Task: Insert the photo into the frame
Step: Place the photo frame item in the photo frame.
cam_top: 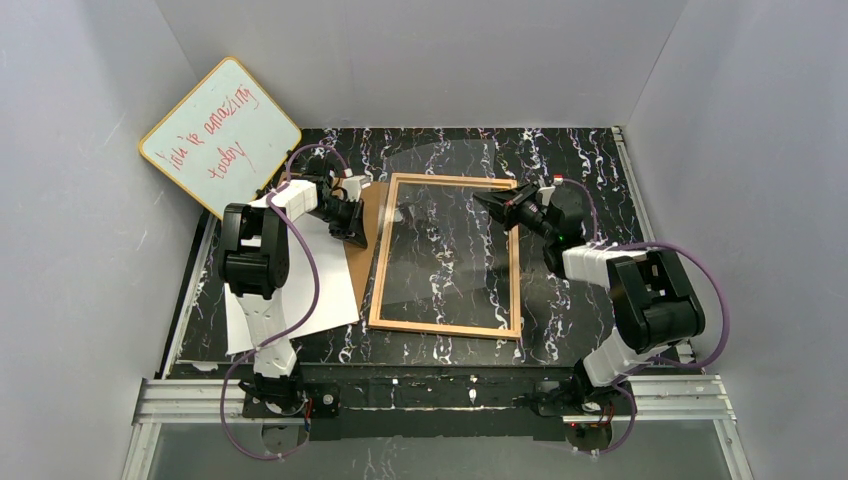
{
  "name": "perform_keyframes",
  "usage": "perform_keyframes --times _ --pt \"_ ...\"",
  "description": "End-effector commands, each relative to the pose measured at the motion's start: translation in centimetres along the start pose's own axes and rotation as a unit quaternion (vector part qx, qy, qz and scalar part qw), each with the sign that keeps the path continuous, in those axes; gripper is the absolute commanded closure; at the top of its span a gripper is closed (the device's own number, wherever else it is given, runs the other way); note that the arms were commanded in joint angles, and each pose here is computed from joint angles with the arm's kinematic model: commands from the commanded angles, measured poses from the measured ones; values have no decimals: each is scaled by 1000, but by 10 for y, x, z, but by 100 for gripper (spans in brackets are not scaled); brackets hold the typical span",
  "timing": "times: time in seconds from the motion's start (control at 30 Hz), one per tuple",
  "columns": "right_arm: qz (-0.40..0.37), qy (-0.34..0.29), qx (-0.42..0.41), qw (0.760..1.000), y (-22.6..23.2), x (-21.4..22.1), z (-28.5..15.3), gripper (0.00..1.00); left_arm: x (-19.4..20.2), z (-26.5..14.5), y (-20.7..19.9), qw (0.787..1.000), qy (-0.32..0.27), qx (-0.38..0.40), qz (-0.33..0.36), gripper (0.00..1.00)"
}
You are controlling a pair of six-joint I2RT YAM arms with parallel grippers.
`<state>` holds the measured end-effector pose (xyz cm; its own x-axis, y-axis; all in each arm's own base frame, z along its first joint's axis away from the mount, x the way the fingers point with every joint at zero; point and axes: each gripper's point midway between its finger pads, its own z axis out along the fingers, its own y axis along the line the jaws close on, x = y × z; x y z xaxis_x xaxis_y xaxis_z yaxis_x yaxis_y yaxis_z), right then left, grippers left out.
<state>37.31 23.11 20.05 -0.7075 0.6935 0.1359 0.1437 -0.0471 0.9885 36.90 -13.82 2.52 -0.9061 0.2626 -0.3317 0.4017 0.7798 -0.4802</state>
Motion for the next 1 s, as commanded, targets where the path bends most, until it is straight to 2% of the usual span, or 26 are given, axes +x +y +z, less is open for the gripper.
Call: perform_keyframes --times 0.0,0.17,0.6,0.97 --pt "-29 7 -6 1000 31 3 8 99 0 -7 -3 1000 -4 -5 6 100" --pt "-45 -1 18 999 31 4 6 99 2 -7 -4 1000 -3 -4 8 100" --pt "-36 4 83 996 -34 0 -11 99 7 -4 -3 1000 3 -2 8 100" --pt "-76 -4 109 991 -54 -22 -18 99 9 2 -6 1000 12 1 9 100"
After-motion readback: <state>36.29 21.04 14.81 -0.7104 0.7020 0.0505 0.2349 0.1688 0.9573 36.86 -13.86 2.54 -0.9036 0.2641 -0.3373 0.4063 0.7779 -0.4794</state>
